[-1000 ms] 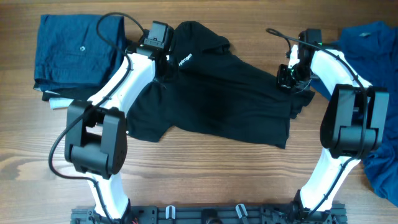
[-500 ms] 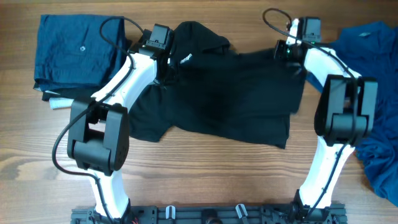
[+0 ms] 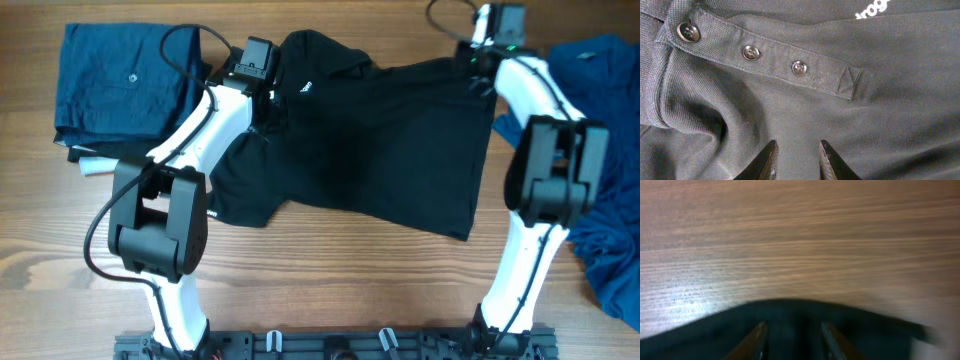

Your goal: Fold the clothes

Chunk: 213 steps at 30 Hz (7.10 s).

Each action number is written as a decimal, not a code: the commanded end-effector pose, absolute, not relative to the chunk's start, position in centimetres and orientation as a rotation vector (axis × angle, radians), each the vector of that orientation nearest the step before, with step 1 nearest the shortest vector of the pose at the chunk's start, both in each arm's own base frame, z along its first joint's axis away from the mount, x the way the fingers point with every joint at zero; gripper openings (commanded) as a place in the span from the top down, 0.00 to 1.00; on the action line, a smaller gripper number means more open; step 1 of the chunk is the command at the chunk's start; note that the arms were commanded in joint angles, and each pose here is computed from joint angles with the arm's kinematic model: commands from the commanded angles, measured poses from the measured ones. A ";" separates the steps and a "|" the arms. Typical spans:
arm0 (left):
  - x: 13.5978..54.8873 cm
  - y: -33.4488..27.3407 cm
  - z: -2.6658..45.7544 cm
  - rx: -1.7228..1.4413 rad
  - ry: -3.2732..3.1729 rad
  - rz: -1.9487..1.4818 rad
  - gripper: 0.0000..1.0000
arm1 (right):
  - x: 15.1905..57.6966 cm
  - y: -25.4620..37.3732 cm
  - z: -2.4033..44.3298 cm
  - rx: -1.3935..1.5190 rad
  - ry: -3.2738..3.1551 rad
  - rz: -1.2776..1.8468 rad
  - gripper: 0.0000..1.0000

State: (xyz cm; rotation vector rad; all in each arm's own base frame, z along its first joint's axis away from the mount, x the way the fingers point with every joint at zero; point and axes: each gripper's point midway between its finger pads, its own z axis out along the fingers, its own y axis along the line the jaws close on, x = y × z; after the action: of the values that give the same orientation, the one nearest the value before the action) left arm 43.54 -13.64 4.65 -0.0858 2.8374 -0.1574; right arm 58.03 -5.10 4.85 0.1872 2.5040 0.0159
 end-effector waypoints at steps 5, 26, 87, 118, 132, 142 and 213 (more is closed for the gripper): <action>43.2 -14.0 3.9 -0.085 2.856 -0.169 0.73 | 48.7 -14.4 9.2 0.659 2.644 0.083 0.96; 42.9 -13.9 3.8 -0.092 2.871 -0.164 0.72 | 45.9 -22.5 -6.7 0.826 2.593 -0.064 0.96; 35.5 -3.0 8.5 -0.555 2.951 -0.259 0.39 | 20.7 -6.3 -2.2 1.399 3.198 -0.126 0.94; 22.3 -8.6 1.7 -0.133 3.342 -0.678 0.43 | 21.8 -10.6 -3.1 1.676 2.944 0.073 0.92; 21.7 -8.2 -0.8 -0.339 3.325 -0.619 0.94 | 22.1 -10.5 -3.1 1.671 2.934 0.091 0.91; 16.3 -8.0 1.1 -0.651 3.553 -0.562 0.90 | 22.0 -10.8 -3.1 1.642 2.949 0.069 0.90; 37.4 -17.2 -3.0 0.099 3.073 -0.130 0.96 | 39.2 -10.7 -3.9 0.643 3.150 -0.155 0.95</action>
State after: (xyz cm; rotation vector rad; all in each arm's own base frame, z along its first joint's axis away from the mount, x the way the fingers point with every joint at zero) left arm 40.96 -18.02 -0.18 0.1022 2.9372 -0.2426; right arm 42.70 -8.68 -0.23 0.5567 3.0279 -0.0061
